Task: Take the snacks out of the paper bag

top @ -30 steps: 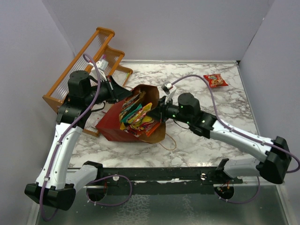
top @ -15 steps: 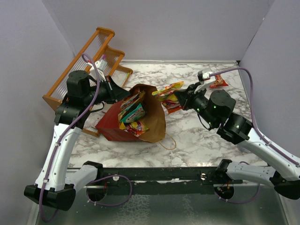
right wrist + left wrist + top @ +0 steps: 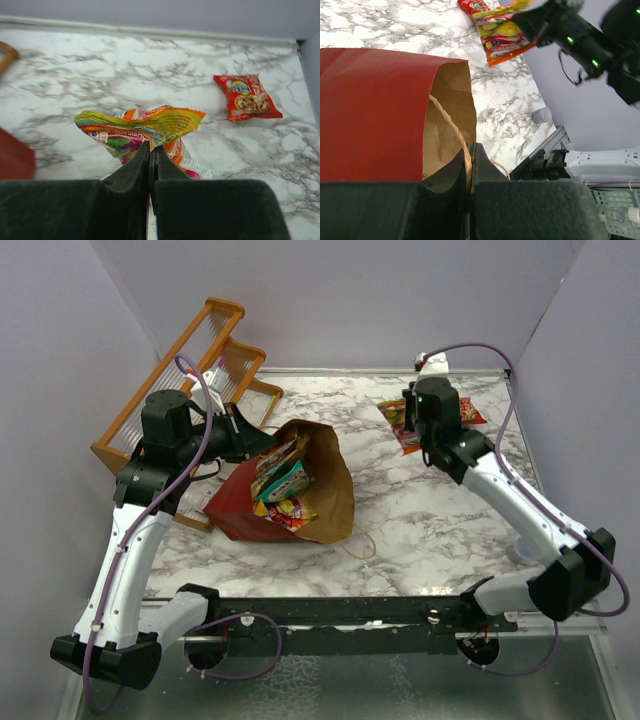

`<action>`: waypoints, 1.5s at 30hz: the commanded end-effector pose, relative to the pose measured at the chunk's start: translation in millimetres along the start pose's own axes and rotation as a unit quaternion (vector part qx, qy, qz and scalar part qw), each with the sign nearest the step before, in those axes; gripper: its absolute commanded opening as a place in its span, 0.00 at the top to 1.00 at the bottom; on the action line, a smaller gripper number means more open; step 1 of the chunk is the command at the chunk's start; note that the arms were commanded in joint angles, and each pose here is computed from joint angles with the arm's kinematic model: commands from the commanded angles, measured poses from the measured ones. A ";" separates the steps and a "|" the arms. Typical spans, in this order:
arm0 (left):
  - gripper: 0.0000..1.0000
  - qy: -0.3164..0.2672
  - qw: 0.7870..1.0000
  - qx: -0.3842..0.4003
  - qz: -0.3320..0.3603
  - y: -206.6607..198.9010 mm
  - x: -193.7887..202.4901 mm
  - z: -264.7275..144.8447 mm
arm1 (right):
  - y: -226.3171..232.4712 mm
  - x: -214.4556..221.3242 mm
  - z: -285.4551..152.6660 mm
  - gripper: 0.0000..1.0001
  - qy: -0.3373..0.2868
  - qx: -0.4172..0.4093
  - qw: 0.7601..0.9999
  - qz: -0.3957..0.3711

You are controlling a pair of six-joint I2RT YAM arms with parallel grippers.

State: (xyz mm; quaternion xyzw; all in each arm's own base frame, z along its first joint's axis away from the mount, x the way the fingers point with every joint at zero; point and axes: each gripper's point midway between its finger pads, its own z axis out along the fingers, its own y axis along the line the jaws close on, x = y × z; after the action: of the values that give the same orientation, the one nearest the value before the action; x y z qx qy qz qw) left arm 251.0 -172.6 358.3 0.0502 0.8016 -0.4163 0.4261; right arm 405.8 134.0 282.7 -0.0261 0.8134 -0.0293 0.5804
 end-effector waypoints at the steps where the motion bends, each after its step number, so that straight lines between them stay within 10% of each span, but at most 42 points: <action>1: 1.00 -0.005 0.999 0.042 0.031 -18.7 -1.8 -7.9 | -3.3 10.3 49.7 0.99 0.047 -0.055 0.996 0.045; 28: 1.00 0.046 0.995 0.047 0.073 -22.7 58.9 -23.7 | -66.8 113.4 230.1 0.96 0.217 -0.046 0.966 0.131; 33: 1.00 0.042 0.996 0.043 0.064 -21.4 54.9 -18.7 | -73.7 113.6 241.3 0.84 0.219 -0.039 0.967 0.122; 38: 1.00 0.041 0.997 0.033 0.057 -16.9 54.6 -16.1 | -80.7 108.9 228.0 0.48 0.227 -0.030 0.968 0.107; 45: 1.00 0.036 0.998 0.015 0.040 -10.3 57.8 -17.0 | -67.9 88.4 164.6 0.37 0.201 -0.074 0.968 0.132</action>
State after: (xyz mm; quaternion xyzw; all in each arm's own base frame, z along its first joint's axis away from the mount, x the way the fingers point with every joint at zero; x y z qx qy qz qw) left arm 196.7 -187.0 325.5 0.1218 0.8088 -0.4152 0.3984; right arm 556.2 45.8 93.2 0.0563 0.9324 0.0603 0.3519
